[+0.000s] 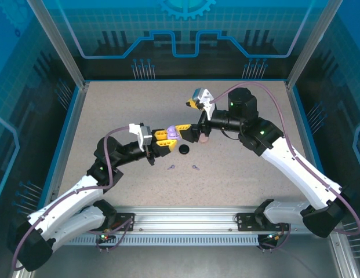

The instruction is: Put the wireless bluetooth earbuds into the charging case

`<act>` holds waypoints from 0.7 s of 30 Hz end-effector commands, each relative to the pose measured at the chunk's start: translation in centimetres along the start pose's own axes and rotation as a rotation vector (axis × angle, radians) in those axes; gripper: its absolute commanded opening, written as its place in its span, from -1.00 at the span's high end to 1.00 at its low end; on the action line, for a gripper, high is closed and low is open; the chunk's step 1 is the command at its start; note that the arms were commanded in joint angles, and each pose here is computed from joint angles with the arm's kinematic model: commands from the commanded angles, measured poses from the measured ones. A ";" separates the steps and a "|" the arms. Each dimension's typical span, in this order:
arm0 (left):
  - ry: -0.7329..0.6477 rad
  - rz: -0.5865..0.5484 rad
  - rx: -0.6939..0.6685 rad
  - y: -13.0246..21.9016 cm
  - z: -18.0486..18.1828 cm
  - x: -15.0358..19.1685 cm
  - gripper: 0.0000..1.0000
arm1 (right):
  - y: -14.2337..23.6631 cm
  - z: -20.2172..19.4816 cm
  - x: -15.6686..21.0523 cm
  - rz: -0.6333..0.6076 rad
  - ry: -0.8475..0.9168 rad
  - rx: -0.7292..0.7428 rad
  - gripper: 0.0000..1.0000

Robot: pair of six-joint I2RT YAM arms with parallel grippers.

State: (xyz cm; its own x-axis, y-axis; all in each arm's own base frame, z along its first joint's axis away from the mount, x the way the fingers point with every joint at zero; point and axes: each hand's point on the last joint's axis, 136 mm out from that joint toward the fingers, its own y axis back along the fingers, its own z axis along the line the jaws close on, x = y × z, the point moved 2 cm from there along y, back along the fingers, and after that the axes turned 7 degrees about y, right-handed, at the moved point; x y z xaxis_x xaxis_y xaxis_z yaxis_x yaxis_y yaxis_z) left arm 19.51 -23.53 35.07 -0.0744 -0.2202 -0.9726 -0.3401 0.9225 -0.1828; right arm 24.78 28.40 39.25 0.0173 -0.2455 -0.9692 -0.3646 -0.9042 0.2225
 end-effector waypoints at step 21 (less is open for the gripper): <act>-0.301 -0.087 0.041 1.0 -1.2 0.7 1.00 | 6.1 -2.0 8.0 0.192 -0.296 0.351 -0.97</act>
State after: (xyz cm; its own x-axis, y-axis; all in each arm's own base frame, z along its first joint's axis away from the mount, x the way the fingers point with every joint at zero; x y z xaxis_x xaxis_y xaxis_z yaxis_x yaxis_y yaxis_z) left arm 19.18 -23.38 32.82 0.0784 -0.1756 -0.9813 -0.3351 0.9225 -0.1918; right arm 22.77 22.17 37.99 -0.1145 -0.2140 -0.9701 -0.5509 -0.7989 0.2413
